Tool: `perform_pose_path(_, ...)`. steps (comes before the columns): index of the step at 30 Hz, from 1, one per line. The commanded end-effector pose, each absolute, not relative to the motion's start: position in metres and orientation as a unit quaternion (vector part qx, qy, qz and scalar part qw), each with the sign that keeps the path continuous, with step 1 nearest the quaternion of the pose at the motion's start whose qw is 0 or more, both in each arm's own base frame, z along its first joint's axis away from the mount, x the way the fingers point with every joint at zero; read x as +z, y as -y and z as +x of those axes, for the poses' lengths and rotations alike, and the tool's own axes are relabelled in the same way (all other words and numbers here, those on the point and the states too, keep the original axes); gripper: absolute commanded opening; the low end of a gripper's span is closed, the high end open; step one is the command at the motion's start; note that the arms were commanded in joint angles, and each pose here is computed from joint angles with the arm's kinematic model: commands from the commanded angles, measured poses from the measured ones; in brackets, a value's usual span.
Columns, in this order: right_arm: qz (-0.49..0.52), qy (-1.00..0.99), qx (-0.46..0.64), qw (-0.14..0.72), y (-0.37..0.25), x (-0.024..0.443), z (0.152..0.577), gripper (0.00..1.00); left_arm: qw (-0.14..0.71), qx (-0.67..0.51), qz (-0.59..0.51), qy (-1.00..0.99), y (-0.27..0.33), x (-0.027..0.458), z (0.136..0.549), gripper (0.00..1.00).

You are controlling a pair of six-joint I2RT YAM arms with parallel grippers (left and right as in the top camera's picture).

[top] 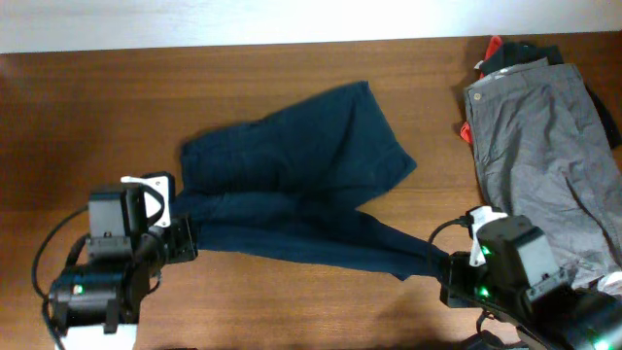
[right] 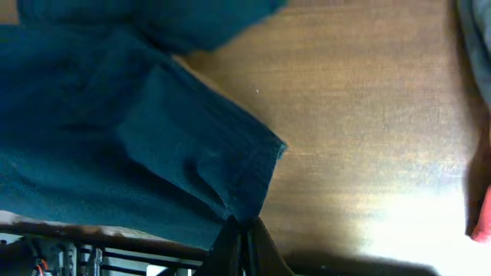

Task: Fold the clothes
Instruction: 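Lift the leg hems with both grippers and fold them up toward the waistband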

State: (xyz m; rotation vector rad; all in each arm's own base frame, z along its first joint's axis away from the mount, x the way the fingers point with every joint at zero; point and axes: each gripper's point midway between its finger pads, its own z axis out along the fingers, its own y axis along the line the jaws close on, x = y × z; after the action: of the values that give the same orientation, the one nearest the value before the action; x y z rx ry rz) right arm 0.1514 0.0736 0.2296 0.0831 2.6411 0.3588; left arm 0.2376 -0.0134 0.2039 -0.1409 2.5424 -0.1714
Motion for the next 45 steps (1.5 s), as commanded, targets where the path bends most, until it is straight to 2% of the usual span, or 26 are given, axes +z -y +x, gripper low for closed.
perform_pose_path(1,0.024,-0.962,0.088,0.259,-0.063,0.232,0.168,0.04,0.303,-0.043,-0.07,-0.95,0.004,0.207,0.242,0.01)
perform_pose_path(5,0.001,-0.96,0.058,0.274,-0.069,0.229,0.204,0.04,0.289,-0.037,-0.072,-0.954,0.001,0.196,0.258,0.0)
perform_pose_path(16,-0.006,-0.952,-0.021,0.304,-0.071,0.177,0.344,0.04,0.302,-0.025,-0.076,-0.95,-0.006,0.146,0.357,0.0)
perform_pose_path(20,-0.022,-0.939,-0.027,0.343,-0.06,0.177,0.382,0.04,0.346,-0.018,-0.078,-0.935,-0.01,0.146,0.39,0.0)
perform_pose_path(21,-0.009,-0.927,-0.02,0.374,-0.054,0.187,0.398,0.04,0.385,-0.021,-0.078,-0.919,-0.01,0.158,0.407,0.01)
perform_pose_path(27,-0.029,-0.899,0.053,0.435,-0.074,0.203,0.433,0.04,0.439,-0.014,-0.081,-0.895,-0.014,0.18,0.426,0.01)
perform_pose_path(35,-0.039,-0.907,0.066,0.414,-0.088,0.136,0.474,0.04,0.455,-0.005,-0.084,-0.886,-0.018,0.164,0.452,0.0)
perform_pose_path(43,-0.046,-0.875,0.071,0.477,-0.096,0.128,0.514,0.04,0.53,-0.01,-0.083,-0.844,-0.02,0.161,0.502,0.01)
perform_pose_path(44,-0.048,-0.863,0.076,0.497,-0.099,0.129,0.525,0.04,0.547,-0.012,-0.082,-0.833,-0.02,0.162,0.511,0.37)
perform_pose_path(45,-0.053,-0.844,0.087,0.526,-0.106,0.128,0.538,0.38,0.565,-0.012,-0.083,-0.821,-0.021,0.162,0.52,0.99)
